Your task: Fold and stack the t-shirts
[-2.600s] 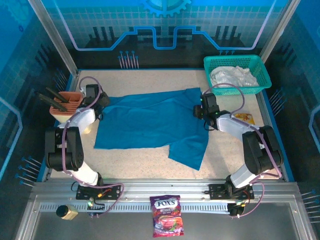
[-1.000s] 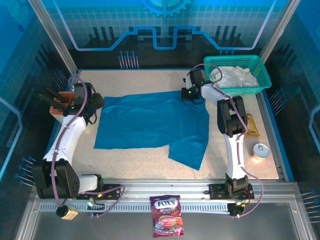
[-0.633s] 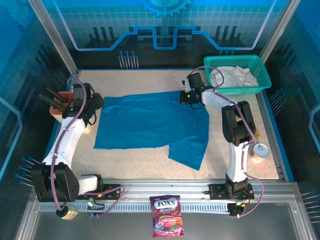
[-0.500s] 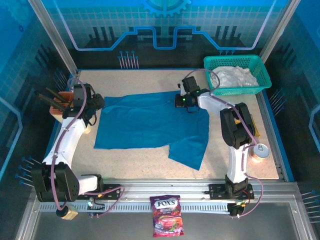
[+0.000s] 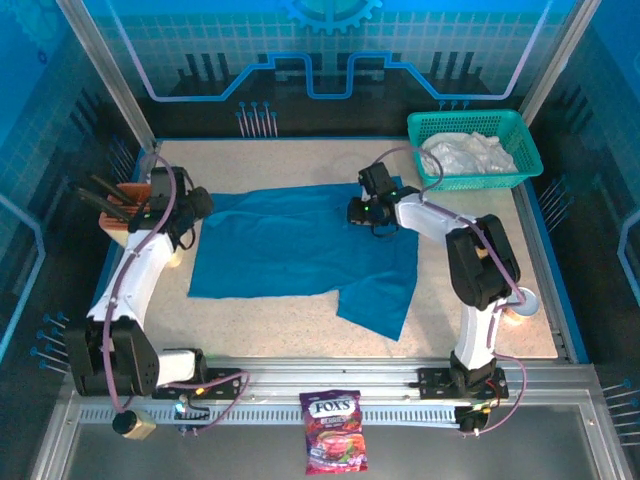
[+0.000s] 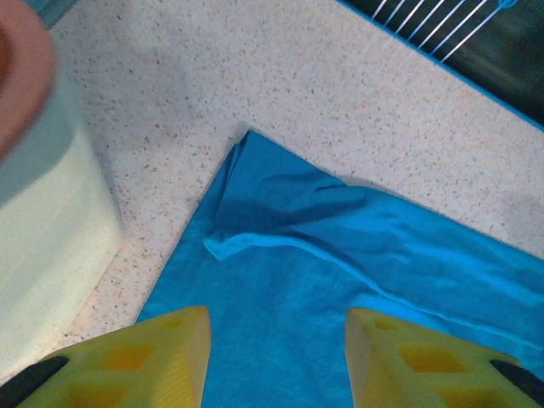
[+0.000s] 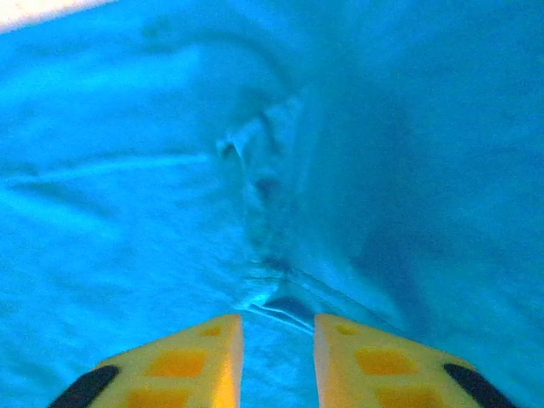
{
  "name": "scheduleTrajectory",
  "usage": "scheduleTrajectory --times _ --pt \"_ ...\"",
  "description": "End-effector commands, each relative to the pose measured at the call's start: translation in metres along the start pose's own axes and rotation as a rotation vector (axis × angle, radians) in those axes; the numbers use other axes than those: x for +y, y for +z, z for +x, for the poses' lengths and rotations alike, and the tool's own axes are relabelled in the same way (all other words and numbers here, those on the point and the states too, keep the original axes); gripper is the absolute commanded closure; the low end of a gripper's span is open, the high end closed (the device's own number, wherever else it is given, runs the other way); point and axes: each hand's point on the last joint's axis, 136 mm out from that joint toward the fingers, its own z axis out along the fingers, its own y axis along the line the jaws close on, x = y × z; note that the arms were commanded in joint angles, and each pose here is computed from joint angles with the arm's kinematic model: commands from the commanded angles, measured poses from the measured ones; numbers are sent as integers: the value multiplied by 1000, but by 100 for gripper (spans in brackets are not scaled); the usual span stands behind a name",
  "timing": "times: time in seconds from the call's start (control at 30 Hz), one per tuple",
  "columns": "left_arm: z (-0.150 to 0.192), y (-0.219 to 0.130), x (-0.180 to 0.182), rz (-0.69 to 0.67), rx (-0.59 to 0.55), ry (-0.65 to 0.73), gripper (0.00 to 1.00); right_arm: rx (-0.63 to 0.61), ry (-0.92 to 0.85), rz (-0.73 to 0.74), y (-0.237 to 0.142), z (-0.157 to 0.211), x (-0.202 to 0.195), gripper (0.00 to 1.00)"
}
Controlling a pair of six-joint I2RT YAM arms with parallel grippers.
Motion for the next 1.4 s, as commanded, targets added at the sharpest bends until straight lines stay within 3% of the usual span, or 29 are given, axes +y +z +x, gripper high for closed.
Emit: scheduleTrajectory --times 0.0,0.07,0.17,0.37,0.57,0.67,1.0,1.13,1.37 --pt "6 17 -15 15 64 54 53 -80 21 -5 -36 -33 -1 56" --pt "12 36 -22 5 109 78 53 -100 35 -7 -45 -45 -7 48" --pt "17 67 -24 -56 176 92 57 -120 59 1 -49 -61 -22 48" --pt "21 123 -10 -205 234 103 69 -91 91 22 -36 -74 -50 67" --pt "31 152 -4 -257 286 128 75 -61 114 6 -21 -61 -57 81" --pt "47 150 -3 -253 325 135 81 -53 124 -4 -18 -54 -58 84" --pt "109 126 12 -286 441 164 84 -48 128 -19 -26 -42 -58 86" --pt "95 116 11 -304 394 176 83 -59 116 -16 -37 -42 -58 85" --pt "32 90 -10 -312 261 186 79 -75 102 -2 -47 -61 -68 82"
